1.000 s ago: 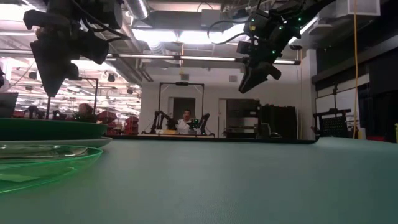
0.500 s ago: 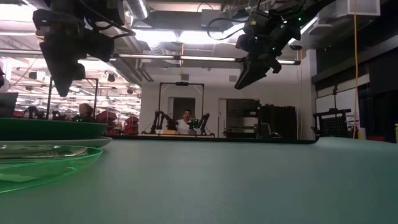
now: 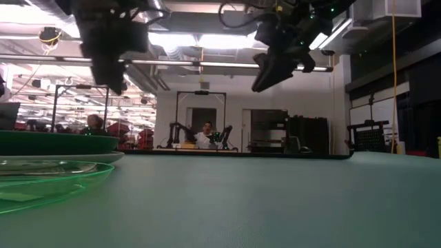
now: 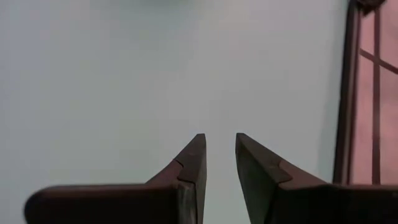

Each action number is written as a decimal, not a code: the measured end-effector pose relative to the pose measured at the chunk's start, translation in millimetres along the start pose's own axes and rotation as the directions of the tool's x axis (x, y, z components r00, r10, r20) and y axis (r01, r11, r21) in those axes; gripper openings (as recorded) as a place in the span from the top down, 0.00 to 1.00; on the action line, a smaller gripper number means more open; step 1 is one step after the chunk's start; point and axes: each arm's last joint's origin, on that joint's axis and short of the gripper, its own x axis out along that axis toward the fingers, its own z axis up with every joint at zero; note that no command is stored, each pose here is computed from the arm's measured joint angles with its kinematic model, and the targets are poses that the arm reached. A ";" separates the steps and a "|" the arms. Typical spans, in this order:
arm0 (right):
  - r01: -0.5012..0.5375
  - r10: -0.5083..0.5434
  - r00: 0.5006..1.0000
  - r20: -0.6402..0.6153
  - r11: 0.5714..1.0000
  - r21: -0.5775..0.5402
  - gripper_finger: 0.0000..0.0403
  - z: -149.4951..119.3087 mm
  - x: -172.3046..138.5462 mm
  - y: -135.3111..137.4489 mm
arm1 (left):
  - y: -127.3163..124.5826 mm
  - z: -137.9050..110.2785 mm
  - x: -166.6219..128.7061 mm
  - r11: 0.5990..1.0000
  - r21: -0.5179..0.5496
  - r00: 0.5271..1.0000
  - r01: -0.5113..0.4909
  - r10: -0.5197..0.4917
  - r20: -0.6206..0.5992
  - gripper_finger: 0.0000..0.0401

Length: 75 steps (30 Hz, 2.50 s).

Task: Stack plastic plates
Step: Stack the light green plate on top of the light pink plate

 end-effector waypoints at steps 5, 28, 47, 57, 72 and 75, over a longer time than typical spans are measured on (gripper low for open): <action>-0.033 0.034 0.999 0.015 0.999 -0.041 0.81 11.1 3.9 13.3 | -11.1 15.5 -1.1 0.996 0.055 0.982 0.077 -0.085 0.168 0.78; -0.097 0.104 0.993 0.050 0.986 -0.132 0.81 34.3 10.2 43.7 | -99.8 11.2 86.1 0.880 0.420 0.924 0.220 -0.326 0.201 0.78; -0.097 0.105 0.993 0.050 0.986 -0.132 0.81 34.2 10.2 43.6 | -147.9 -0.9 104.0 0.872 0.456 0.983 0.180 -0.175 -0.053 0.78; -0.098 0.105 0.993 0.049 0.986 -0.132 0.81 34.2 10.2 43.7 | -141.1 -7.1 117.6 0.861 0.506 0.995 0.054 -0.004 -0.099 0.78; -0.098 0.105 0.993 0.050 0.986 -0.132 0.81 34.2 10.2 43.6 | -131.8 -21.2 138.8 0.859 0.511 0.969 0.035 0.096 -0.228 0.78; -0.098 0.105 0.993 0.050 0.986 -0.132 0.81 34.2 10.2 43.6 | -132.9 -23.2 138.8 0.857 0.513 0.966 0.047 0.091 -0.241 0.78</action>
